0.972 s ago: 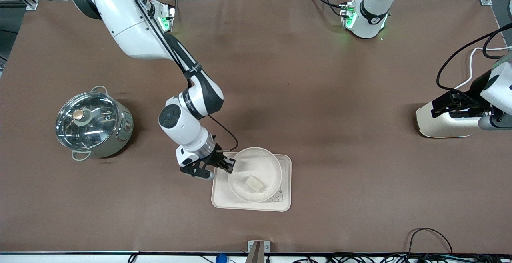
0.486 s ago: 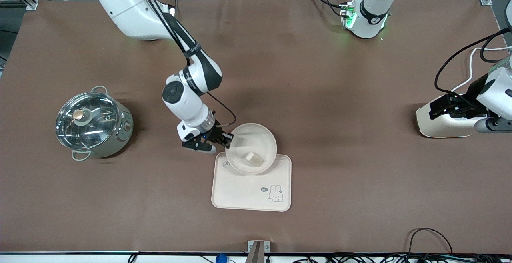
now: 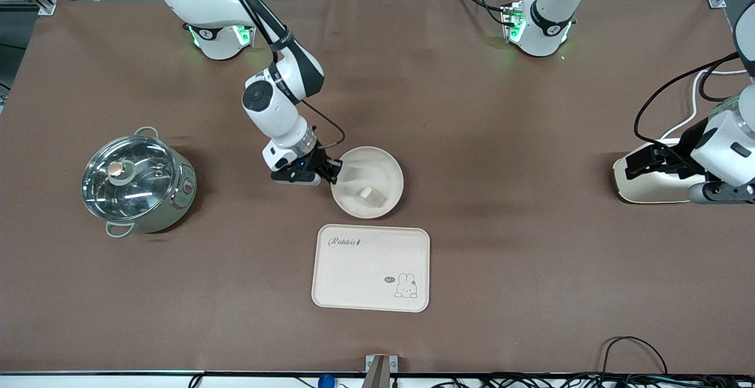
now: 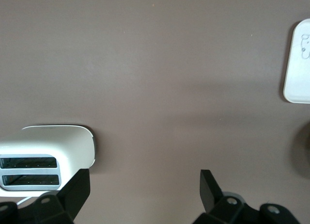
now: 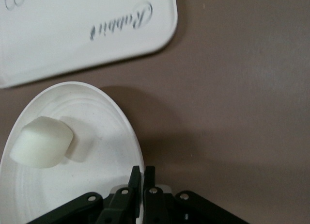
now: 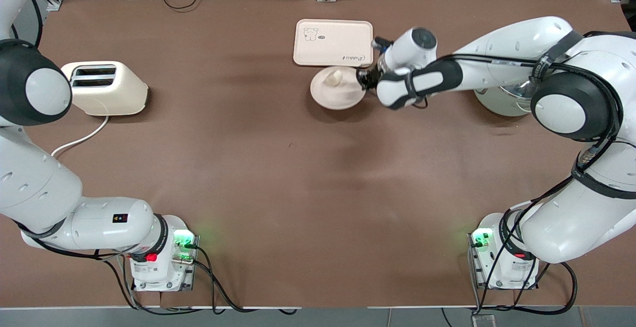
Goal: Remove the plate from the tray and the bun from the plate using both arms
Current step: 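Set the plate beside the tray while the left gripper reaches the plate, then grasp the bun with the left gripper while the right gripper withdraws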
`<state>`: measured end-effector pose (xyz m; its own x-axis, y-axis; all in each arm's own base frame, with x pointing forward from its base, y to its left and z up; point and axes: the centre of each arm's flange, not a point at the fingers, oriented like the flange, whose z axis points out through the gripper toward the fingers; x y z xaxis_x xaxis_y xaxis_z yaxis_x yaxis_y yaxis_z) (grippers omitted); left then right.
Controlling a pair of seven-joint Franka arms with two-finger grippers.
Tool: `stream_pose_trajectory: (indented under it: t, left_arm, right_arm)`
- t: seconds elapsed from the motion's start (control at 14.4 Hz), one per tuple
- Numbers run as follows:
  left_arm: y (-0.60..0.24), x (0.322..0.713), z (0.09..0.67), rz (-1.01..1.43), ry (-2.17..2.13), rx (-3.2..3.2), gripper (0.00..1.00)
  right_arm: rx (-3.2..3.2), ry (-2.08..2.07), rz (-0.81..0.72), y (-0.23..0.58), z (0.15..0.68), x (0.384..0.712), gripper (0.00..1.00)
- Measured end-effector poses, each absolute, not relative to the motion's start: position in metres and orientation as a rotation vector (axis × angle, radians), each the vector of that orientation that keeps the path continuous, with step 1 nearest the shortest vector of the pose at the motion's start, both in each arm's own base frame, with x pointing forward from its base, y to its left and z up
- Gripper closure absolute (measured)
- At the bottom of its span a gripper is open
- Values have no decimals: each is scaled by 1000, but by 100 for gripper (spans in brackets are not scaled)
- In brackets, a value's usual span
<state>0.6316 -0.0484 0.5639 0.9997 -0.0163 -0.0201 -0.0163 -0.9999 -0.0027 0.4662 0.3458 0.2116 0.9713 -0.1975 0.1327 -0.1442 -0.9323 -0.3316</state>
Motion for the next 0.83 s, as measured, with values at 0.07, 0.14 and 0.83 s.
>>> stream_pose_trajectory:
  t: [0.07, 0.14, 0.83]
  left_arm:
    - [-53, 632, 553, 64, 35, -3137, 0]
    - [-62, 633, 542, 95, 39, -3135, 0]
    - [-292, 625, 373, 145, -565, -3057, 0]
  right_arm:
    - [-2796, 241, -239, 344, 205, 456, 95]
    - [-2796, 239, -244, 343, 201, 451, 95]
    - [-2780, 308, -295, 316, 215, 465, 48]
